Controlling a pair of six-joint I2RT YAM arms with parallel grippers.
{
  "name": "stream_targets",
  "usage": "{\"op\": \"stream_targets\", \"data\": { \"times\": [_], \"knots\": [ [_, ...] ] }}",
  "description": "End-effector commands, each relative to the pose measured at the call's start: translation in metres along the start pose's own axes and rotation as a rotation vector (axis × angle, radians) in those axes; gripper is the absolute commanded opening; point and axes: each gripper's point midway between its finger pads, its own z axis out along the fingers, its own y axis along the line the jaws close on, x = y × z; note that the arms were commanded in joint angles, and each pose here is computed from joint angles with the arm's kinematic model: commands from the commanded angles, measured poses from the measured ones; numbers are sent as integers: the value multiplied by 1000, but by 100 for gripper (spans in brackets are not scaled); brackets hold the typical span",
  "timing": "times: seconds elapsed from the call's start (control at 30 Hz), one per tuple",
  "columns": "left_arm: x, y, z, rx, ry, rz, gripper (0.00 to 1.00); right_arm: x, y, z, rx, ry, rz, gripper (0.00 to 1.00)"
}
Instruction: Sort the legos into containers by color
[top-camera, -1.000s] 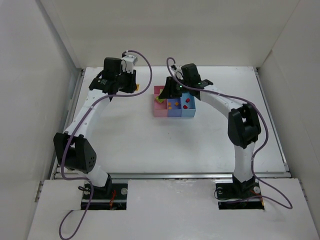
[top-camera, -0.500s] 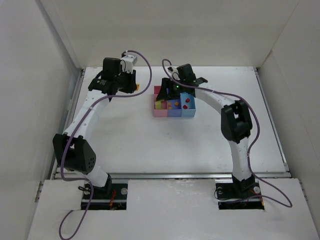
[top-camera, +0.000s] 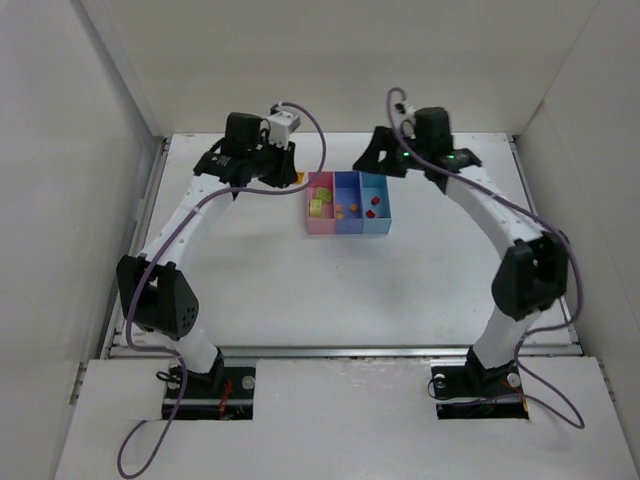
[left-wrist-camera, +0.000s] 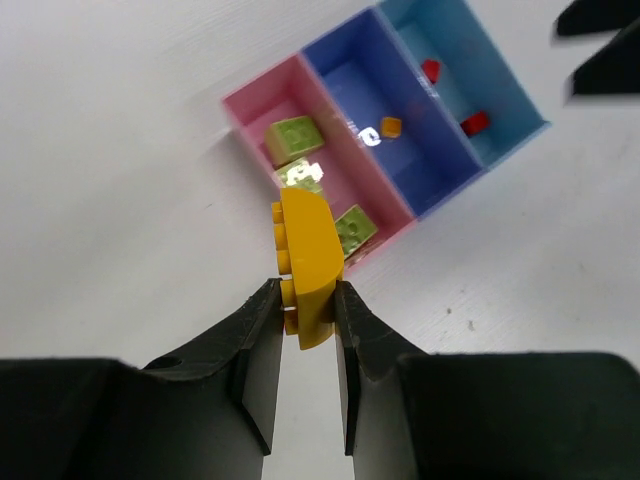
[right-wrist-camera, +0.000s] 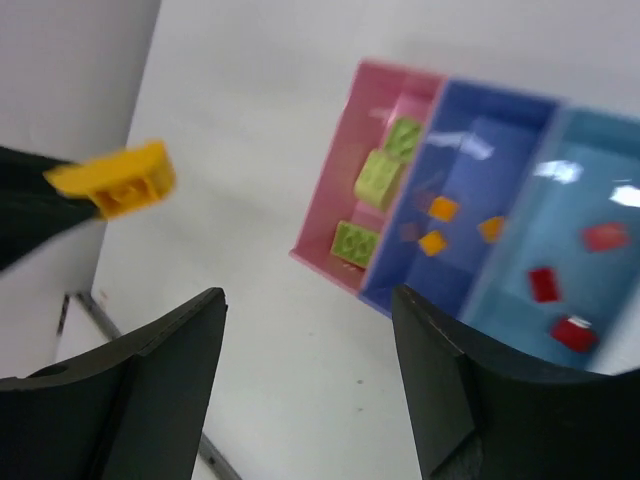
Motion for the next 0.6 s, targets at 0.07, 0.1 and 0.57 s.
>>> {"op": "stream_targets", "data": {
  "times": [0.07,0.1,0.57],
  "knots": [
    [-22,-58,37,177,-12,110,0,-73,-45,-108,237,-324,15,75],
    [-22,-63,44,189,-6,116,0,-75,-46,-125,265,-344,-4,75],
    [-5,-95,145,211,91,132,0,-43,-76,-182,439,-385,-11,78]
  ]
}}
